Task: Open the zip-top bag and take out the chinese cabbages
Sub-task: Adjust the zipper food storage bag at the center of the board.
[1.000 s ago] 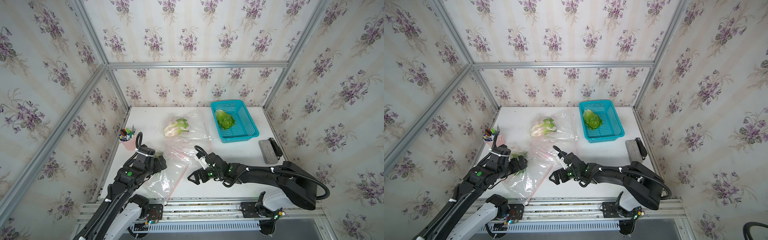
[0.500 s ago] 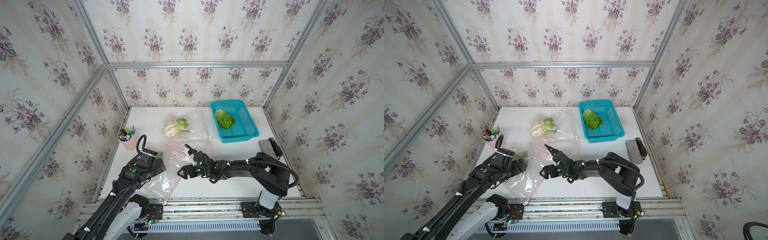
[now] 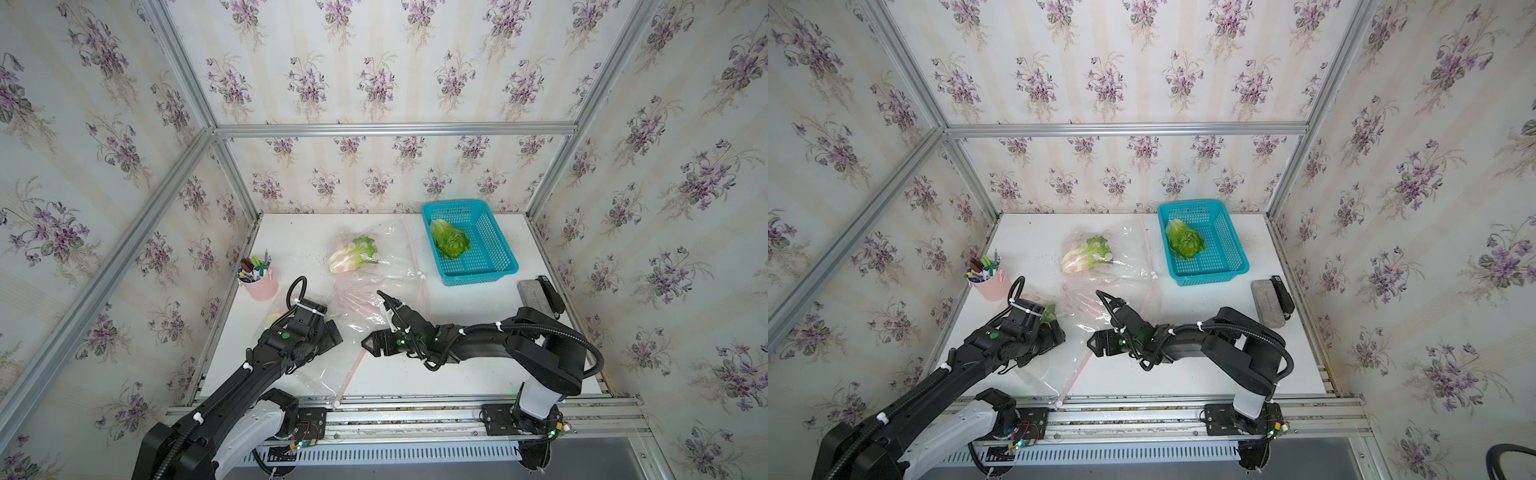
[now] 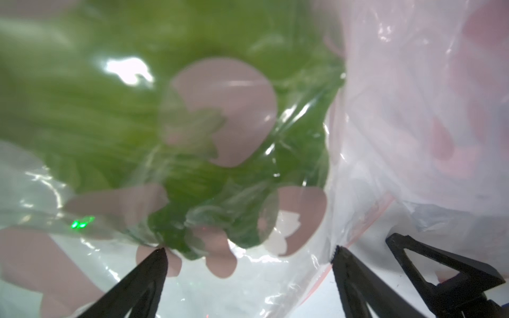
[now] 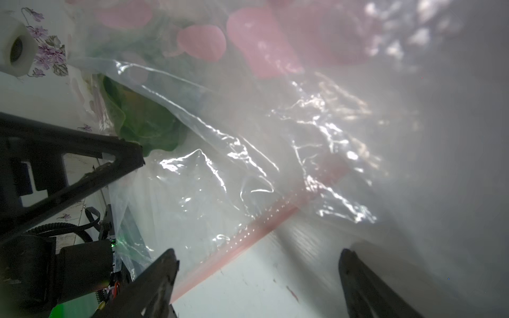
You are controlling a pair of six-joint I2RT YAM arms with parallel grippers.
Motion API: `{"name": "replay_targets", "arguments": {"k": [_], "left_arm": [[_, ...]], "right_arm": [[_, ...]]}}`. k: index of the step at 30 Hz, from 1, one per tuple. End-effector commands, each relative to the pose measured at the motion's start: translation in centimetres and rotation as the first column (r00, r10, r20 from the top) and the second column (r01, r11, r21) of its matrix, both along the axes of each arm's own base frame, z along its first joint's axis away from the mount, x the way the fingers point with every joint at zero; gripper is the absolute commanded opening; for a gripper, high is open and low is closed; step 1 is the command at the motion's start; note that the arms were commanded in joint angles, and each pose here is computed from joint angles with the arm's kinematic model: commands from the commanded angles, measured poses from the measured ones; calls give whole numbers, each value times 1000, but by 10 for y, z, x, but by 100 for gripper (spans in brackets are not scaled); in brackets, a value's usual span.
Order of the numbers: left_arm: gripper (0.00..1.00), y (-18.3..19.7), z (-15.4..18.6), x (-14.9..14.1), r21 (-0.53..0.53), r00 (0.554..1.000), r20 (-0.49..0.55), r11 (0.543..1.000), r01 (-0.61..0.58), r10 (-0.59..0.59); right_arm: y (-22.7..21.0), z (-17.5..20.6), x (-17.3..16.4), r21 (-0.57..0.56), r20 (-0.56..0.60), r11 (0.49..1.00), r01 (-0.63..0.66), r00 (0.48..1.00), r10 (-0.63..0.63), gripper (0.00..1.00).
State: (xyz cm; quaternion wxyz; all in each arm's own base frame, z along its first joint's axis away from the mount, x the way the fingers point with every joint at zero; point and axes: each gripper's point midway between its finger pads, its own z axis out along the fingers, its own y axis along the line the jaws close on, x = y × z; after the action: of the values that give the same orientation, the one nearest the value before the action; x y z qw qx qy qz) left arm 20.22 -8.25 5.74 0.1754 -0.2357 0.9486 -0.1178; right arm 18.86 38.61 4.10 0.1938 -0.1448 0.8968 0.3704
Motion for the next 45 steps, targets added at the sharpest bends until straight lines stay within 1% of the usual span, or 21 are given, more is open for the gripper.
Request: {"name": "replay_targets", "arguments": {"k": [1, 6, 8, 10, 14, 16, 20, 24, 26, 29, 34, 40, 45], "left_arm": [[96, -20, 9, 26, -84, 997, 72, 996, -9, 15], [97, -43, 36, 62, -99, 989, 133, 992, 83, -70], [99, -48, 47, 69, -101, 985, 151, 989, 104, -88], [99, -48, 54, 67, -89, 982, 163, 989, 114, -99], [99, -49, 67, 44, -27, 971, 183, 986, 162, -155], [99, -53, 67, 28, -29, 969, 184, 984, 173, -165], [99, -60, 51, -6, -63, 978, 159, 988, 143, -132], [99, -69, 34, -33, -87, 985, 142, 989, 115, -102], [99, -70, 30, -39, -86, 984, 157, 991, 97, -83], [99, -71, 27, -41, -98, 982, 181, 992, 73, -55], [99, -72, 17, -50, -153, 986, 164, 986, 64, -39], [98, -65, 3, -66, -208, 990, 142, 977, 40, -10], [98, -68, -7, -78, -198, 990, 136, 979, 48, -21]], "right_arm": [[-15, -10, -1, -53, -20, 998, 39, 999, -40, 90], [-28, -11, -5, -68, -11, 997, 42, 999, -43, 91], [-34, -9, -6, -69, -4, 996, 48, 999, -49, 92], [-40, -8, -7, -73, 3, 996, 54, 999, -54, 93], [-49, -7, -4, -89, 17, 994, 64, 998, -63, 93], [-54, -7, -2, -96, 19, 993, 68, 998, -67, 93], [-71, -7, 8, -79, -8, 993, 92, 996, -93, 89], [-101, 3, 24, -74, 28, 983, 168, 986, -166, 88], [-114, 11, 30, -76, 57, 977, 198, 979, -194, 88], [-126, 24, 33, -69, 90, 973, 221, 973, -214, 88], [-141, 39, 28, -55, 133, 971, 232, 966, -223, 88], [-150, 40, 27, -50, 154, 969, 244, 960, -234, 89], [-146, 39, 29, -45, 150, 971, 233, 963, -224, 89]]}}
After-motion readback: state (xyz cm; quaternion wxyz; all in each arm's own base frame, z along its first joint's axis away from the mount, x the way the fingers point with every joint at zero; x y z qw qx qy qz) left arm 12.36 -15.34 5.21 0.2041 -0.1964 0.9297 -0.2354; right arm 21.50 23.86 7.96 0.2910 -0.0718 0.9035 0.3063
